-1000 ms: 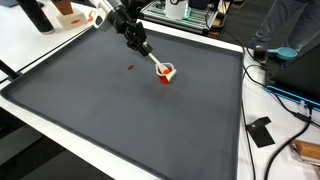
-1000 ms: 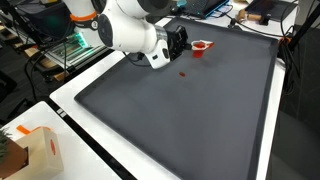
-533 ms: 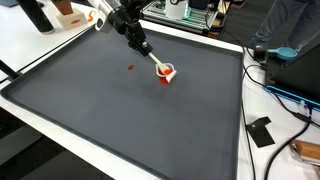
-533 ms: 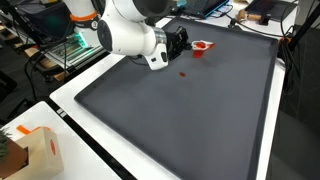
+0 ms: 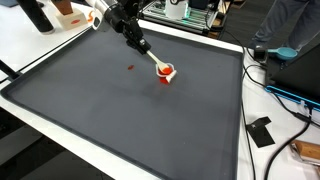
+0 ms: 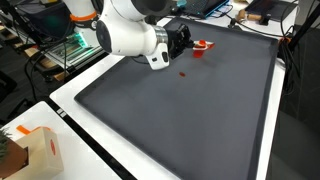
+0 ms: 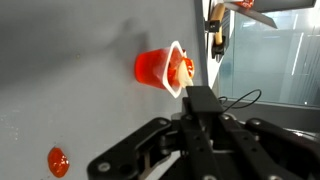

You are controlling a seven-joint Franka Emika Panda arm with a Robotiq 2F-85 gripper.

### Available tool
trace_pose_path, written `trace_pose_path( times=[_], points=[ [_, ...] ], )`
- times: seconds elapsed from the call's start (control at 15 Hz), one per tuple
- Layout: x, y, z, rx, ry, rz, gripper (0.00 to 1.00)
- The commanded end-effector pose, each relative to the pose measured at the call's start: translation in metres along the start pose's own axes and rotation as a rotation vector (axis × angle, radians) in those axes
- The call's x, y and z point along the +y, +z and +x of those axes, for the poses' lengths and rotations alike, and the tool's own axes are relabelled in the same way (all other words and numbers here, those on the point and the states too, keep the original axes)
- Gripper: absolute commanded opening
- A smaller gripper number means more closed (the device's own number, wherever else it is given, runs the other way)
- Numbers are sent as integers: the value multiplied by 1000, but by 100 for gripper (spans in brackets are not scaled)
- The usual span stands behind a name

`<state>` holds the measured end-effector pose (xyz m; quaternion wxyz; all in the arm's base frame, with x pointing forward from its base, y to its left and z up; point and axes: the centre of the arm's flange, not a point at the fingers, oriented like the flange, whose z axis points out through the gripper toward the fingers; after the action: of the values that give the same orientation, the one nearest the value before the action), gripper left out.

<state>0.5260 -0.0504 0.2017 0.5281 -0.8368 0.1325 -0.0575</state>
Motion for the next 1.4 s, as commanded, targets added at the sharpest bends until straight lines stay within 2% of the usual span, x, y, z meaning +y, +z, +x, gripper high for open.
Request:
trace_pose_path(
  times=[0.0,0.6,1.0,1.33],
  points=[
    [-10,-12,5,16,13,56,3],
    [-53,-56,14,9,-42,110,3],
    [-86,-85,7,-15,-67,162,3],
    [-105,-111,-1,-29,-69,163,3]
  ],
)
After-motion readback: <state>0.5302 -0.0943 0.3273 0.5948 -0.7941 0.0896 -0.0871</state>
